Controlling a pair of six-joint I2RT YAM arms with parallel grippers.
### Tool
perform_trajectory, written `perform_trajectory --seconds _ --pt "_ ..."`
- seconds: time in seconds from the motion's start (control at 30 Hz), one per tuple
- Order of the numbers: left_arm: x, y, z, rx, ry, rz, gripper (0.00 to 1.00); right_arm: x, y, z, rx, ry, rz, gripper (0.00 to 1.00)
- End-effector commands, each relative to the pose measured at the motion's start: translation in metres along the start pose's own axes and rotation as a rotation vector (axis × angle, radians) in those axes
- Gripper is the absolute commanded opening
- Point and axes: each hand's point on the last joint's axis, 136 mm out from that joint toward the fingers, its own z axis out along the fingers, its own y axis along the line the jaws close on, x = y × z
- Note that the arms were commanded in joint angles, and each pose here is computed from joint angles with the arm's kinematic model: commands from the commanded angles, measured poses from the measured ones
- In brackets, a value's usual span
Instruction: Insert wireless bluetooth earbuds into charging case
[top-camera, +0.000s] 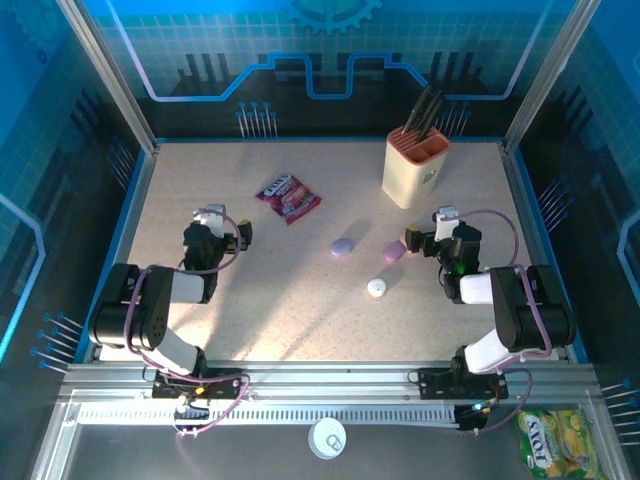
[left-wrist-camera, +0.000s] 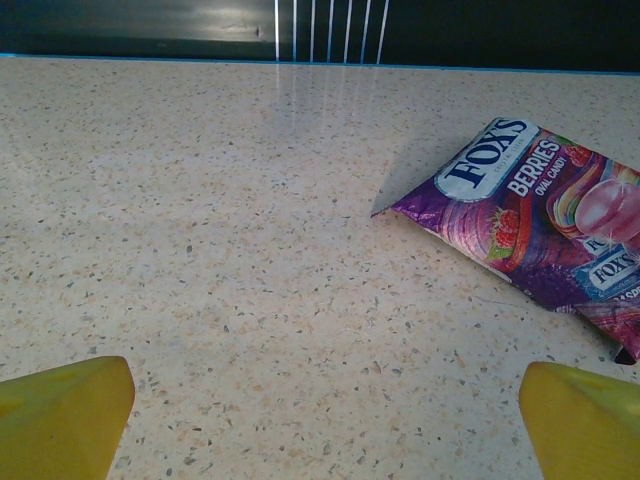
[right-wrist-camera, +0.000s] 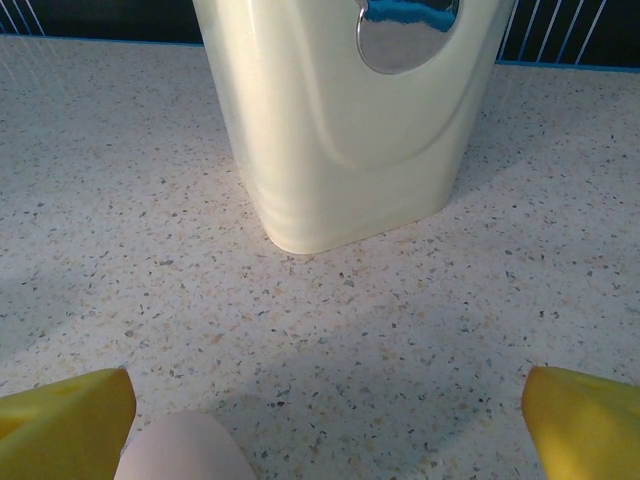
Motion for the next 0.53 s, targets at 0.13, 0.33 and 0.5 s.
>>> perform_trajectory --seconds 0.13,0.33,0.5 --pt "-0.0043 -0.0013 0.0017 0.016 -0.007 -0.016 0.99 -0.0148 0.0003 0.0038 0.013 -0.036 -0.030 1.00" --pt "-0.0044 -0.0013 0.0022 0.015 -0.005 -0.016 0.99 -0.0152 0.0038 0.0058 0.028 -0.027 -0.054 1.00" --pt "-0.0043 -0.0014 0.0016 0.015 -0.008 -0.016 0.99 -0.0149 0.0035 0.0052 0.029 -0.029 -0.055 1.00"
